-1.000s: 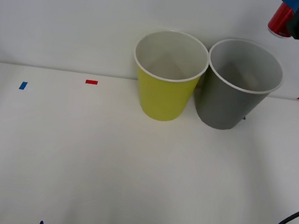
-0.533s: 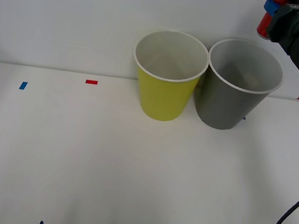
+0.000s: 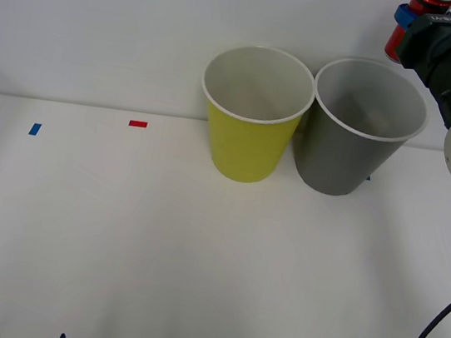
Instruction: Put cans in the gray bin and PET bottles in the light green bin.
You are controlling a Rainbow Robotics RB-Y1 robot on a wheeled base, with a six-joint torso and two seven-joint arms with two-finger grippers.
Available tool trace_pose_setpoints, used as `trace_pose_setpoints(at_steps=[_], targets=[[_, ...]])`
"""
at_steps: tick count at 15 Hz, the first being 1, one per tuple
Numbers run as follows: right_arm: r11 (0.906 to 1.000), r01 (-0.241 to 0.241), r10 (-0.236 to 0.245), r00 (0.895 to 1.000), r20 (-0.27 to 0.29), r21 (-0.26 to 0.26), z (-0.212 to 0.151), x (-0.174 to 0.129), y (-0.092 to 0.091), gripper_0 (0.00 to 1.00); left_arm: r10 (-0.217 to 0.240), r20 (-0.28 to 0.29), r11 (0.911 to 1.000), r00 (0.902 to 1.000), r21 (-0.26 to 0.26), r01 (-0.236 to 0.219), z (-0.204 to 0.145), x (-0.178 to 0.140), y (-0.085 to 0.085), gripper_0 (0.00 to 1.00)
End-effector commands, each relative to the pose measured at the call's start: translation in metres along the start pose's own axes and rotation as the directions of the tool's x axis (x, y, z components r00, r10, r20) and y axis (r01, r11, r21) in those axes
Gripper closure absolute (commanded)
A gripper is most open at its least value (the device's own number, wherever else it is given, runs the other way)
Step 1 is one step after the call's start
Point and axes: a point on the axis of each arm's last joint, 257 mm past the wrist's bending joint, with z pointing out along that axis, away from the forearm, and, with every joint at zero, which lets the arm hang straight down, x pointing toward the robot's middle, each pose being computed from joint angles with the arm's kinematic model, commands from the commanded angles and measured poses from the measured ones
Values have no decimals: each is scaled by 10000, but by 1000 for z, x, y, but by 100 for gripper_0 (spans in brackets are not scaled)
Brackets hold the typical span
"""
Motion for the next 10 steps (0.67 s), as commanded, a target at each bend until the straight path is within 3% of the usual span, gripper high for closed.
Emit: trace_pose_setpoints(at_steps=[1, 2, 3, 7, 10], targets=[[10000, -47, 47, 10000, -58, 13, 0, 2, 0, 42, 0, 0, 10000, 10000, 0, 0, 0, 0, 0, 0], [10000, -60, 60, 10000, -74, 14, 0, 2, 0, 22, 0, 0, 10000, 10000, 0, 0, 0, 0, 0, 0], [10000, -63, 63, 10000, -21, -16, -1, -1, 2, 12, 0, 0, 10000, 10000, 0, 0, 0, 0, 0, 0], [9997, 220, -218, 9995, -209, 90, -18, -17, 9, 11, 0, 0, 10000, 10000, 0, 0, 0, 0, 0, 0], [9998, 171, -170, 9998, -99, 112, -27, -25, 9, 11, 0, 0, 10000, 10000, 0, 0, 0, 0, 0, 0]])
